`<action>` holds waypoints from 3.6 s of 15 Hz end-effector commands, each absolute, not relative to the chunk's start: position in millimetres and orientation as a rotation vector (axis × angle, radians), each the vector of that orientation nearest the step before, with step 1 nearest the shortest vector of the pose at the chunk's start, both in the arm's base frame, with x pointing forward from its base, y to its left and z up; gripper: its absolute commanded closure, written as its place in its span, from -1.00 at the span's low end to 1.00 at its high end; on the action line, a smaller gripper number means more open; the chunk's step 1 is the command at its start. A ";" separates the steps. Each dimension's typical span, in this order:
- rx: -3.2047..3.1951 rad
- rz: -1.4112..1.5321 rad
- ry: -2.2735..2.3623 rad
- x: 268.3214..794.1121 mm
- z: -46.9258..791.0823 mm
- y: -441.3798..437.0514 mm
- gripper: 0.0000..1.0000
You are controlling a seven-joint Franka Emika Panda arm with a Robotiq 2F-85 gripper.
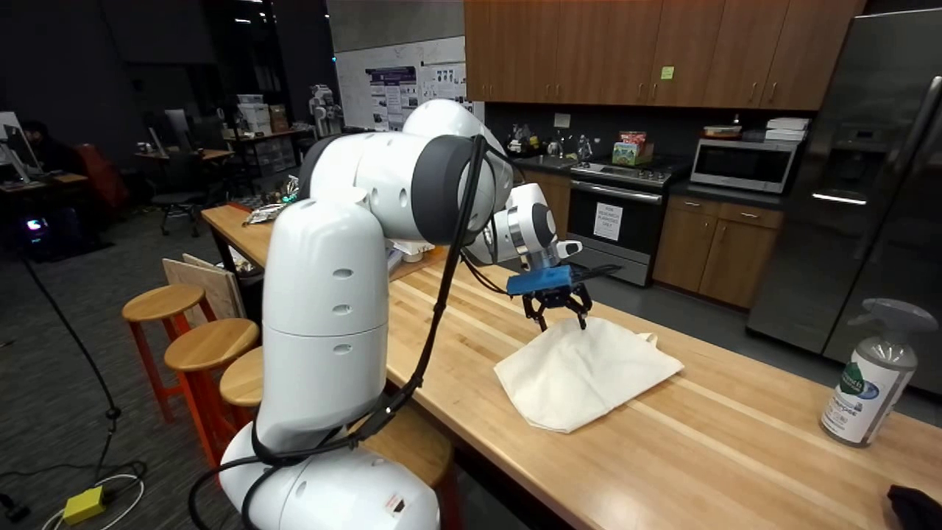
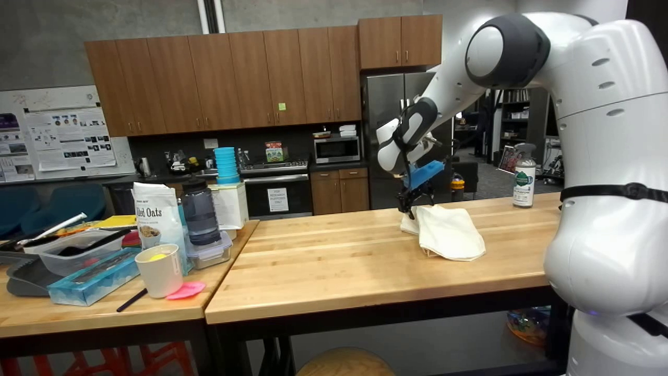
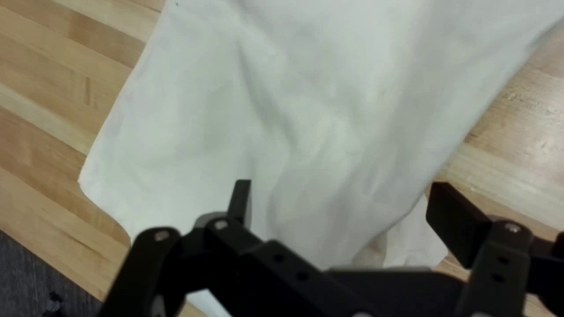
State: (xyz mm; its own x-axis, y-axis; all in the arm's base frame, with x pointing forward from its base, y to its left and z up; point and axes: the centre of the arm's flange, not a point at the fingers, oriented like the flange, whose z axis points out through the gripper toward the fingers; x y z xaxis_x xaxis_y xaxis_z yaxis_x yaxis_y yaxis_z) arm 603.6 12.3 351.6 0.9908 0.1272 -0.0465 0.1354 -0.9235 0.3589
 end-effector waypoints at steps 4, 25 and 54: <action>2.756 -0.139 0.095 572.9 332.3 -11.5 -1.00; 2.757 -0.177 0.082 570.2 316.2 -16.8 0.71; 2.493 0.033 0.861 525.5 319.1 230.6 0.98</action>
State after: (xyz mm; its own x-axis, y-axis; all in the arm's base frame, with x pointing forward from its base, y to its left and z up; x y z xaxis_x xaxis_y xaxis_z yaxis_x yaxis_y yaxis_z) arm 527.1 262.7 318.8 0.7744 0.6193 -0.1295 0.6016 -0.6575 0.4537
